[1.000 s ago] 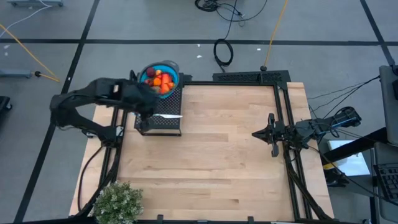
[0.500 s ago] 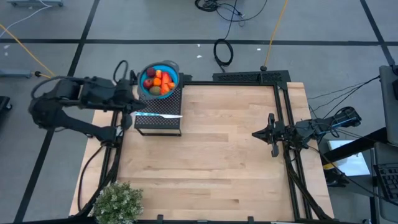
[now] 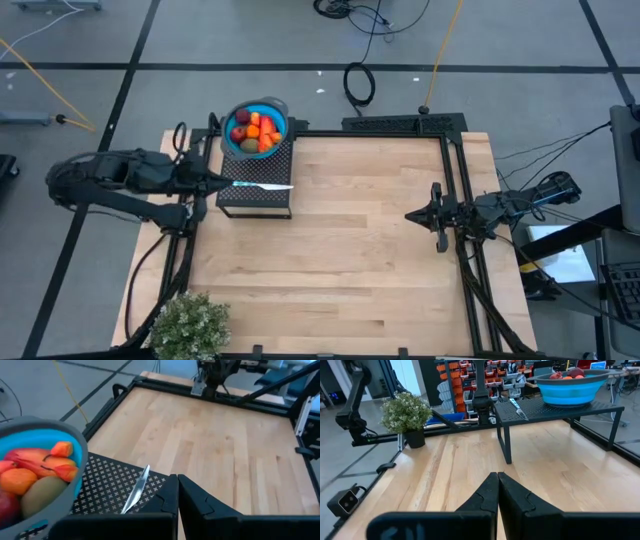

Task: Pick & Place Fruit
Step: Return to Home Position

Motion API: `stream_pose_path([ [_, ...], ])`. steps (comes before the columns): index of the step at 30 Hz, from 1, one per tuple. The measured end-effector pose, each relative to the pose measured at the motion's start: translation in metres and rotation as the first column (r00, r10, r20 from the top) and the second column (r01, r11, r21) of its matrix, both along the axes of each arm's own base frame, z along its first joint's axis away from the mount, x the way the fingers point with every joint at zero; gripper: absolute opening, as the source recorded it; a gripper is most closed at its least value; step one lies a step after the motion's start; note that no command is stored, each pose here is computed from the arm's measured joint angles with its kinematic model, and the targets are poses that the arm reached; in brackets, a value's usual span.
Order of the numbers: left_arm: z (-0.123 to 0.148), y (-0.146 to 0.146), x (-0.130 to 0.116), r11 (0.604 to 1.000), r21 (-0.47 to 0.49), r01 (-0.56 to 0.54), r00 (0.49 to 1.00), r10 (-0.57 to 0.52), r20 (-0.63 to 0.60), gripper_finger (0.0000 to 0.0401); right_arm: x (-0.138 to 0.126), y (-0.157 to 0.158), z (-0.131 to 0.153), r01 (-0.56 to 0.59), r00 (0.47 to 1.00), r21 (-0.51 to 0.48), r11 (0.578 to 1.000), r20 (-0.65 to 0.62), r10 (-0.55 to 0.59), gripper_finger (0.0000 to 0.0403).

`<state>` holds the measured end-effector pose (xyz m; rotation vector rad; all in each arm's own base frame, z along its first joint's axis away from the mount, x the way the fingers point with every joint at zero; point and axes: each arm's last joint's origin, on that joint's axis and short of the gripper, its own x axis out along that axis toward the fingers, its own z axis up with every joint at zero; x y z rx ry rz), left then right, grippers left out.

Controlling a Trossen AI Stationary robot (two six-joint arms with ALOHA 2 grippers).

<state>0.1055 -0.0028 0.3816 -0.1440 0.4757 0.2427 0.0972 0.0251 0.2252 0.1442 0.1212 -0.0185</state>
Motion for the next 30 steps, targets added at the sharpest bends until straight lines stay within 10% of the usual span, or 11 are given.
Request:
stream_pose_path([
  [11,-0.045,-0.001,-0.023,0.999,-0.027,0.043,0.989,-0.039,0.143,0.0003,0.000,0.000,0.002,0.010,1.000,0.196,0.981,0.020,-0.014,0.0000],
  [18,-0.070,0.000,-0.035,0.998,-0.021,0.053,0.978,-0.047,0.205,0.0002,0.005,0.000,0.014,-0.103,0.985,-0.016,0.995,0.135,0.104,0.0000],
  [30,-0.101,0.000,-0.038,0.998,-0.020,0.065,0.955,-0.057,0.292,0.0003,0.006,-0.015,0.007,-0.115,0.991,0.025,0.993,0.065,0.113,0.0000],
])
